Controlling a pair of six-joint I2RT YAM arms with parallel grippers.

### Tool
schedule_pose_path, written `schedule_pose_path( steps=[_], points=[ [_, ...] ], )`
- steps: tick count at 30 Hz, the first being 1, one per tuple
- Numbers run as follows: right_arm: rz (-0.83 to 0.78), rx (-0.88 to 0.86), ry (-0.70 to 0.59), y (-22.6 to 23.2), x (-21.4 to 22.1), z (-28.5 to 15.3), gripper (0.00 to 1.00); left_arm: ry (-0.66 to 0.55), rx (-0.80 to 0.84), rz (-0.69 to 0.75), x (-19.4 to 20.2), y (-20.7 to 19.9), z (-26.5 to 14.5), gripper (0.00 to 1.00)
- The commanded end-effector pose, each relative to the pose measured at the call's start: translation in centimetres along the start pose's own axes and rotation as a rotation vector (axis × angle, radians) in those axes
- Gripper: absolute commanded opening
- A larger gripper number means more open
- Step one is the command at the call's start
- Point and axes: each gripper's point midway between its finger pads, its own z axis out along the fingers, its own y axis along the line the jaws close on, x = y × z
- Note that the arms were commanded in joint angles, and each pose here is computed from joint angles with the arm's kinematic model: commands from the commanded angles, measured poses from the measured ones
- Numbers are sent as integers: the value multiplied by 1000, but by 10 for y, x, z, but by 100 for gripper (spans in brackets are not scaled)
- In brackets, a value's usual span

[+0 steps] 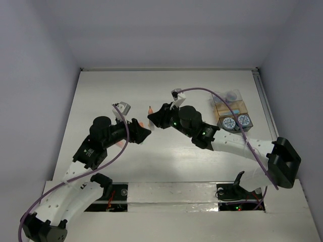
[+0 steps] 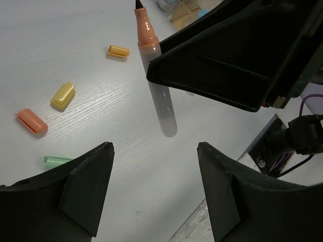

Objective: Sort the stationery into containers
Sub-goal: Pick up the pen from the center of the board, then pick up the pen cap from the center of the board.

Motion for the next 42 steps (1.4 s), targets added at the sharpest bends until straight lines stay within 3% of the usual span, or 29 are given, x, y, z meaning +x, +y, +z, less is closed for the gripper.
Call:
schedule_pose_path(
  steps=[1,11,18,22,24,26,30,32,35,38,40,41,42],
  points=[
    [45,-107,-112,43,-34,1,8,-27,39,23,-7,-7,4,62],
    [68,-186,-76,77,-14,9,8,-51,29,25,-12,-6,1,52],
    [83,-224,-69,88,-12,11,8,-50,15,24,-12,-4,1,29],
    [79,-207,-81,84,-15,7,8,-53,-2,22,-13,-1,1,4],
    [72,-199,-87,83,-17,4,10,-60,-19,25,-15,1,0,0],
    [61,-184,-91,79,-19,1,16,-68,-27,27,-16,2,-2,0],
    [-13,-174,-70,74,-20,-16,52,-84,-21,40,-21,-1,-5,0],
    [-37,-198,-68,77,-30,-31,62,-89,-26,45,-22,-1,-6,0],
    [-103,-208,-59,74,-42,-53,66,-98,-41,53,-26,0,-8,0],
    [-167,-193,-23,64,-39,-65,65,-113,-68,61,-30,4,-10,0],
    [-209,-180,10,52,-34,-71,46,-141,-96,83,-39,6,-14,0],
    [-210,-183,17,51,-31,-71,46,-146,-107,83,-40,7,-15,0],
    [-221,-159,50,41,-23,-67,28,-160,-113,88,-44,7,-17,0]
  ],
)
